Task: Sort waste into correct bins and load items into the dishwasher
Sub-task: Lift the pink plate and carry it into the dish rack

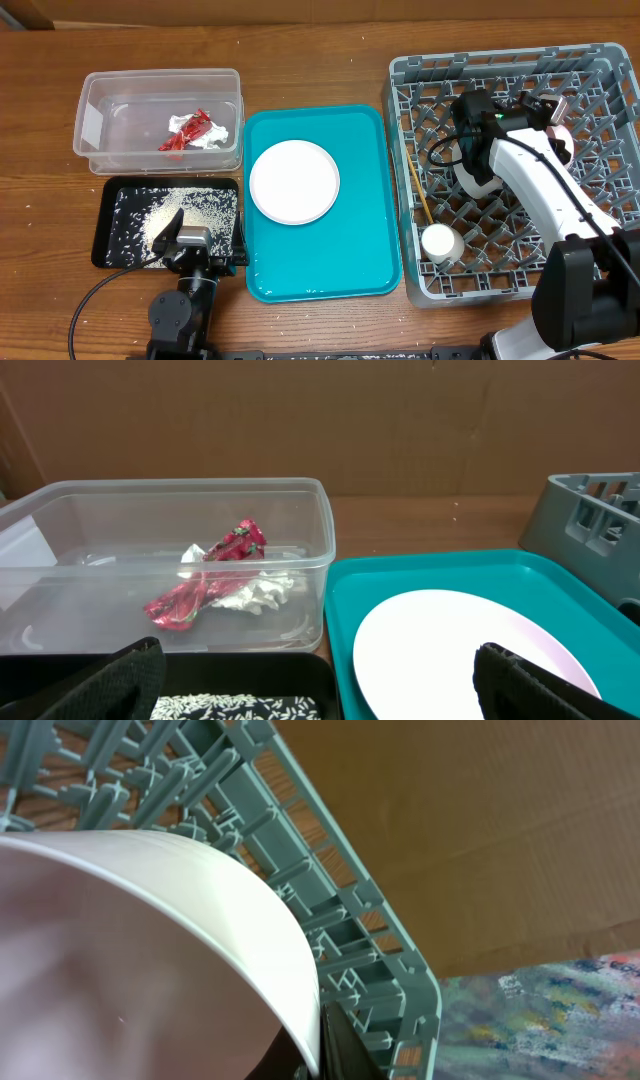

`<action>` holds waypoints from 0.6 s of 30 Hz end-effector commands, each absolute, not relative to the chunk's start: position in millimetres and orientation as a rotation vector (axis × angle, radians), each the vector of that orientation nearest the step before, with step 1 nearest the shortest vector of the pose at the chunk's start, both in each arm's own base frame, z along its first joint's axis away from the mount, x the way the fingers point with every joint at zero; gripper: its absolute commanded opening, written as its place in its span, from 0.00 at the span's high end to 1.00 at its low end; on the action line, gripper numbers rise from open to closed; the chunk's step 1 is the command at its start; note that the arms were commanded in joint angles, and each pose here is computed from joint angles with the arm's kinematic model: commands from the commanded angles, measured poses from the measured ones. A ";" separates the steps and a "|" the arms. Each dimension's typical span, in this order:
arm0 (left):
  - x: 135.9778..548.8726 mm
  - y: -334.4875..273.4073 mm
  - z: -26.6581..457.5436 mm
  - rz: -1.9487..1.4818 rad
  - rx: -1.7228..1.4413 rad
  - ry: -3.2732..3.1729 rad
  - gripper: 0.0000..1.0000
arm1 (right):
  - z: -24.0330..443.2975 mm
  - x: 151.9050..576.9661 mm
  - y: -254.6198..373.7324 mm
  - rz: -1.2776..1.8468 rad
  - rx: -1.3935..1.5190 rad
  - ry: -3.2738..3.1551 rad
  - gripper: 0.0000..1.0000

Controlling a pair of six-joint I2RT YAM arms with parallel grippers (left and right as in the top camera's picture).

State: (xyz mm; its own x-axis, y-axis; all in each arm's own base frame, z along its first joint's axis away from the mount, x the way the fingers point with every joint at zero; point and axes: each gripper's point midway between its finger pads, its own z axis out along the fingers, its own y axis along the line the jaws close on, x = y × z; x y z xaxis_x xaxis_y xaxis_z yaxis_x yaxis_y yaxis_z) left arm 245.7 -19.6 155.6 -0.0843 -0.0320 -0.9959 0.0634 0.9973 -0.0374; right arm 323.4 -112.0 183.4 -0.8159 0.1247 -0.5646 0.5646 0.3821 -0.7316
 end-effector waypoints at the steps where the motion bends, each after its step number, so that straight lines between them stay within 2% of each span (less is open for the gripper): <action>1: 245.9 -15.1 156.4 -0.048 0.022 1.646 0.00 | 189.7 322.4 -121.8 -1.475 0.612 2.171 0.96; 9: 245.9 -15.1 156.4 -0.048 0.022 1.646 0.00 | 184.2 315.6 -140.7 -1.472 0.701 2.196 0.96; 18: 245.9 -15.1 156.4 -0.048 0.022 1.646 0.00 | 149.4 308.8 -124.9 -1.420 0.652 2.341 0.96</action>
State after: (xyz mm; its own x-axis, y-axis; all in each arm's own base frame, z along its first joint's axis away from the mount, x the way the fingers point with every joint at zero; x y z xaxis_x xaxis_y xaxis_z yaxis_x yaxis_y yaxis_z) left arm 245.7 -19.6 155.6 -0.0843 -0.0320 -0.9959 0.0634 0.9973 -0.0374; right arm 314.1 -133.5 174.0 -0.8013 0.2028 -0.5629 0.5955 0.3609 -0.7177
